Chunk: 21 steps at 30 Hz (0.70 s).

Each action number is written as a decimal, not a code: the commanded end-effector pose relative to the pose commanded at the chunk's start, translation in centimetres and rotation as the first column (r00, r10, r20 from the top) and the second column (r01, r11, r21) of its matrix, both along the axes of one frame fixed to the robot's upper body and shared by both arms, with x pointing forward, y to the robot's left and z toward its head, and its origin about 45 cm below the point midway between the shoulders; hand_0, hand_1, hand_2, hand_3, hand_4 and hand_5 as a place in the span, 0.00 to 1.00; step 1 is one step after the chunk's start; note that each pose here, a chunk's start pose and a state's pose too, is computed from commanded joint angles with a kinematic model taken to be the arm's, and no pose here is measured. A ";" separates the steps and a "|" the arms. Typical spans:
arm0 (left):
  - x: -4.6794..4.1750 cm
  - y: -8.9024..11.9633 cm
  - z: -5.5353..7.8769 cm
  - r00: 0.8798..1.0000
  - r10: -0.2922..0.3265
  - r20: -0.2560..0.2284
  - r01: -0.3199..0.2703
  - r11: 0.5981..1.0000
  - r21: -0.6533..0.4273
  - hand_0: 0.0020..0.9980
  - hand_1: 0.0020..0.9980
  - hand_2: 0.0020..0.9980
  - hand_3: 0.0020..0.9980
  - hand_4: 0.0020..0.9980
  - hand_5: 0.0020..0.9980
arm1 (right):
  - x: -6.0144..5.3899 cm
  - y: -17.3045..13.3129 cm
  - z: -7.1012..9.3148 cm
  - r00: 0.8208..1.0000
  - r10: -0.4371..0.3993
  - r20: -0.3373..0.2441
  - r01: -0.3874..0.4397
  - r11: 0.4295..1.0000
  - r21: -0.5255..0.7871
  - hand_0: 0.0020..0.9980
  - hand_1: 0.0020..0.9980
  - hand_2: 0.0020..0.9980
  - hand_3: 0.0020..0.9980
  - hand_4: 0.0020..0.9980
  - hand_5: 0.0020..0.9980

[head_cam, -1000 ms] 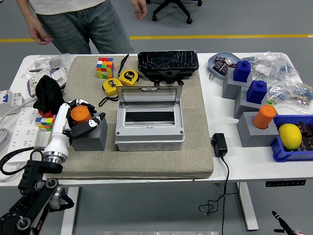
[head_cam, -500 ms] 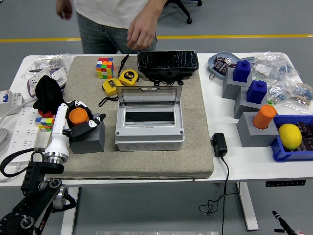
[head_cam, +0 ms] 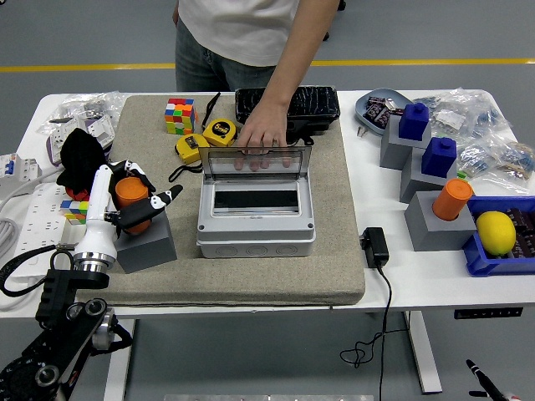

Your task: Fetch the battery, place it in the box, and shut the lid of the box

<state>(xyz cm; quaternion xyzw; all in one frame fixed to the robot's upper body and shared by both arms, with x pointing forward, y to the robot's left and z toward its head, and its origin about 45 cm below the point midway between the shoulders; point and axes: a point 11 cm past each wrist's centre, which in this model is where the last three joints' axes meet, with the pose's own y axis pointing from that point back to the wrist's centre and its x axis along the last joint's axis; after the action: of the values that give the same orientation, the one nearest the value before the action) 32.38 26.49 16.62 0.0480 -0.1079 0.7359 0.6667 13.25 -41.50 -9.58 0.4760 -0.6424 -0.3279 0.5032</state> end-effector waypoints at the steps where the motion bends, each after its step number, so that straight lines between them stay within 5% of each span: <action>1: 0.07 0.0 0.4 1.000 0.002 0.012 -0.002 1.000 0.005 0.07 0.03 0.07 0.06 1.00 0.00 | 0.0 0.0 0.0 1.000 0.000 0.000 0.000 1.000 0.000 0.82 0.74 0.68 0.71 1.00 0.97; 9: 0.35 -0.7 3.9 0.991 -0.015 0.134 0.004 0.997 0.082 0.07 0.00 0.04 0.03 1.00 0.00 | -0.1 -0.1 0.0 1.000 0.002 -0.004 -0.002 1.000 -0.002 0.82 0.74 0.68 0.71 1.00 0.97; 10: 0.36 -1.0 4.2 0.989 -0.024 0.145 0.010 0.996 0.094 0.08 0.00 0.01 0.00 1.00 0.06 | -0.1 -0.1 0.0 1.000 0.003 -0.004 -0.003 1.000 -0.002 0.82 0.74 0.68 0.71 1.00 0.97; 16: 0.35 -4.1 7.0 0.967 -0.138 0.214 0.075 0.957 0.279 0.07 0.00 0.01 0.00 1.00 0.08 | 0.0 -0.1 0.0 1.000 0.003 -0.003 -0.003 1.000 -0.002 0.82 0.74 0.68 0.71 1.00 0.97; 21: 0.41 -6.7 7.7 0.945 -0.237 0.226 0.117 0.889 0.443 0.07 0.00 0.01 0.00 1.00 0.08 | 0.1 -0.1 0.1 1.000 0.003 0.000 -0.003 1.000 -0.003 0.82 0.74 0.68 0.71 1.00 0.97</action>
<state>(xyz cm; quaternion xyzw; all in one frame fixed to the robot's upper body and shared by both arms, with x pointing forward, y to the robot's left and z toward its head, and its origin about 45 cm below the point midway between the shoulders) 32.79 19.79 24.27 0.0793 -0.3600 0.6298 0.6837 13.31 -41.64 -9.52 0.4761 -0.6421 -0.3263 0.5045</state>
